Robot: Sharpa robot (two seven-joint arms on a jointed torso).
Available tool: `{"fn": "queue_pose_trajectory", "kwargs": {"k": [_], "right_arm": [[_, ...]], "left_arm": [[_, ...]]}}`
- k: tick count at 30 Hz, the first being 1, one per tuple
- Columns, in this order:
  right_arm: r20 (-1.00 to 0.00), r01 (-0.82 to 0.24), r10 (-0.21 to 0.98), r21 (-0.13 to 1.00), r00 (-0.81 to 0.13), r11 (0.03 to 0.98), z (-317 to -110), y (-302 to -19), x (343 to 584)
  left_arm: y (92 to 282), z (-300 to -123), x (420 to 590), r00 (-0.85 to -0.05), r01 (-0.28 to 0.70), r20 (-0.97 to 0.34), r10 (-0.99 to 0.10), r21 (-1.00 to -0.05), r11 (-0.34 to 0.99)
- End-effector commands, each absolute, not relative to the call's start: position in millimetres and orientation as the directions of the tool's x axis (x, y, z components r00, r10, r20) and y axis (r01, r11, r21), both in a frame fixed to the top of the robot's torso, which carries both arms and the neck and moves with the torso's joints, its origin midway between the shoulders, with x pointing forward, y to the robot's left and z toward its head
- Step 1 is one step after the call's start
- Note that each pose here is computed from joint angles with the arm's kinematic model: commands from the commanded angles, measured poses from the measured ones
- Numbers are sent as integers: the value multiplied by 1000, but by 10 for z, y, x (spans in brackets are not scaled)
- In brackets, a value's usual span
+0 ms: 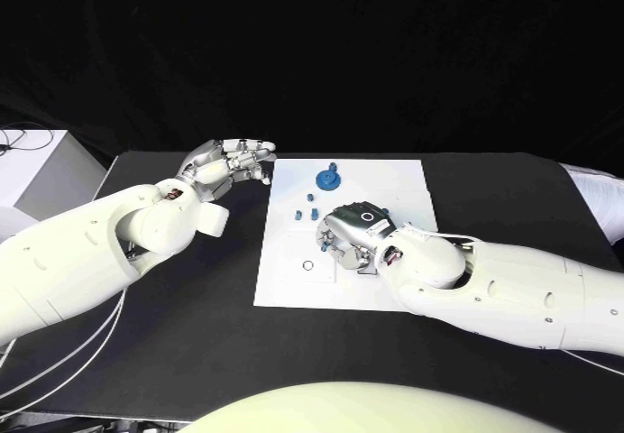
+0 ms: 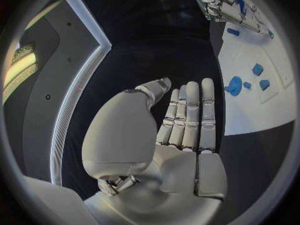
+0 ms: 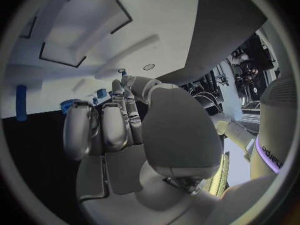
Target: Assemble the parts on the task board
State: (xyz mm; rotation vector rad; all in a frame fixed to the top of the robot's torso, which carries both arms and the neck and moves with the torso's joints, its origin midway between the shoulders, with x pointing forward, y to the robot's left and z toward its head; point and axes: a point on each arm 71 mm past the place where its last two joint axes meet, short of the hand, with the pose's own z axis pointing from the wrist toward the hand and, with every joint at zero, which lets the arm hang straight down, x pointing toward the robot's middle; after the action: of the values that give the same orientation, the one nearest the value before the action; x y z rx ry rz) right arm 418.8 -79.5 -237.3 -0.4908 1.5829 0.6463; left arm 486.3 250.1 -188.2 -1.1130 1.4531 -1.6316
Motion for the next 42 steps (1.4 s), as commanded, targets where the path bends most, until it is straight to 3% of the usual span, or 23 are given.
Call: {"fn": "queue_pose_trajectory", "kwargs": {"k": [1, 28, 42], "right_arm": [[-994, -653, 32, 91, -102, 752, -2388, -790, 4191], [-991, -668, -28, 65, -128, 741, -2491, -748, 4211], [-990, -681, 8, 104, -143, 725, -2480, -743, 4183]], "left_arm": [[2486, -1870, 4858, -416, -48, 161, -895, -987, -155], [2499, -1868, 4848, -422, -55, 160, -892, -987, -151], [2510, -1870, 4849, -419, -58, 158, -894, -987, -148]]}}
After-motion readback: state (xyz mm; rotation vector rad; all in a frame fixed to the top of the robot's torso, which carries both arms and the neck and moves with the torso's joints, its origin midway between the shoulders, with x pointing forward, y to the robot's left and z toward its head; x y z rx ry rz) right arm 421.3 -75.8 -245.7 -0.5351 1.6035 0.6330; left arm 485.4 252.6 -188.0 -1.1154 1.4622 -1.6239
